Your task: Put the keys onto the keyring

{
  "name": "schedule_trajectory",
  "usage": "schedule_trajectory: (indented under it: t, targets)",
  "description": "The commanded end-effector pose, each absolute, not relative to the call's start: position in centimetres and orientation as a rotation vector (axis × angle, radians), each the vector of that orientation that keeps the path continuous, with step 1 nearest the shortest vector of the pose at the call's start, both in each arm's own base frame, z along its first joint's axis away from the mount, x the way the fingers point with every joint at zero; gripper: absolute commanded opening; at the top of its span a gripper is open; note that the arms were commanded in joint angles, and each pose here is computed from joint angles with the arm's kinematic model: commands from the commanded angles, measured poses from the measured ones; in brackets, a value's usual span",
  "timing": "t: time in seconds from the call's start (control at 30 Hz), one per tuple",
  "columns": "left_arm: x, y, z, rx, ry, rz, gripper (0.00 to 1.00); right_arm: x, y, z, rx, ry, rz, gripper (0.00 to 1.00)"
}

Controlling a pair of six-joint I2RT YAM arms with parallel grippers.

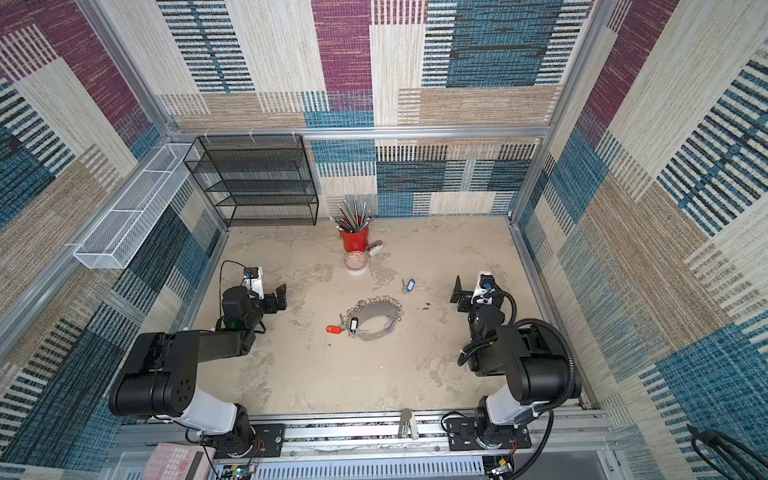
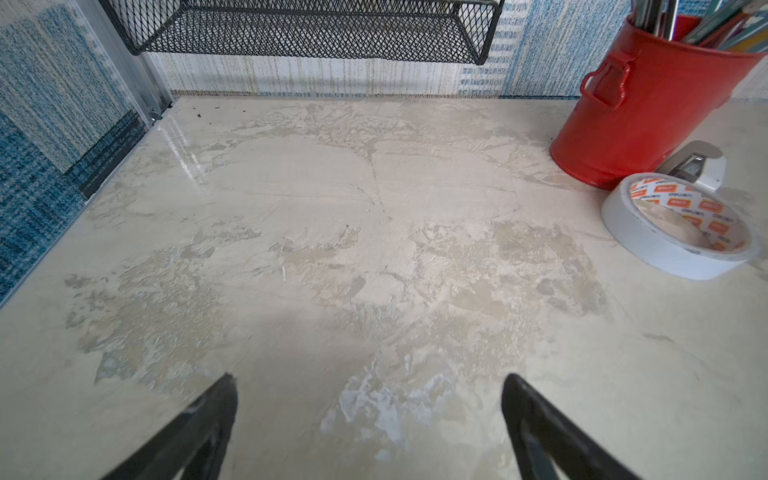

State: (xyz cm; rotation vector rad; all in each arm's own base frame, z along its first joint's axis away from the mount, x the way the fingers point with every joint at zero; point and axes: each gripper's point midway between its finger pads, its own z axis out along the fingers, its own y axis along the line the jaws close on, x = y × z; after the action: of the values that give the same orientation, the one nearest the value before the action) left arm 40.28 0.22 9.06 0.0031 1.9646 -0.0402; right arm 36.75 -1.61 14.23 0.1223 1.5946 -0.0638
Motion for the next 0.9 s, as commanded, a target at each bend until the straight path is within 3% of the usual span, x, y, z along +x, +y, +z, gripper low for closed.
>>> schedule_trajectory:
  t: [0.0,0.87]
  targets:
    - [40.5,0.2,9.5,0.035,1.946,-0.016,0.99,36.8,-1.6,15.3,0.121,1.553,-0.062,1.00]
    - [40.4,1.6,9.5,-0.044,1.945,0.027,0.99,36.7,-1.9,15.3,0.138,1.551,-0.071,1.00]
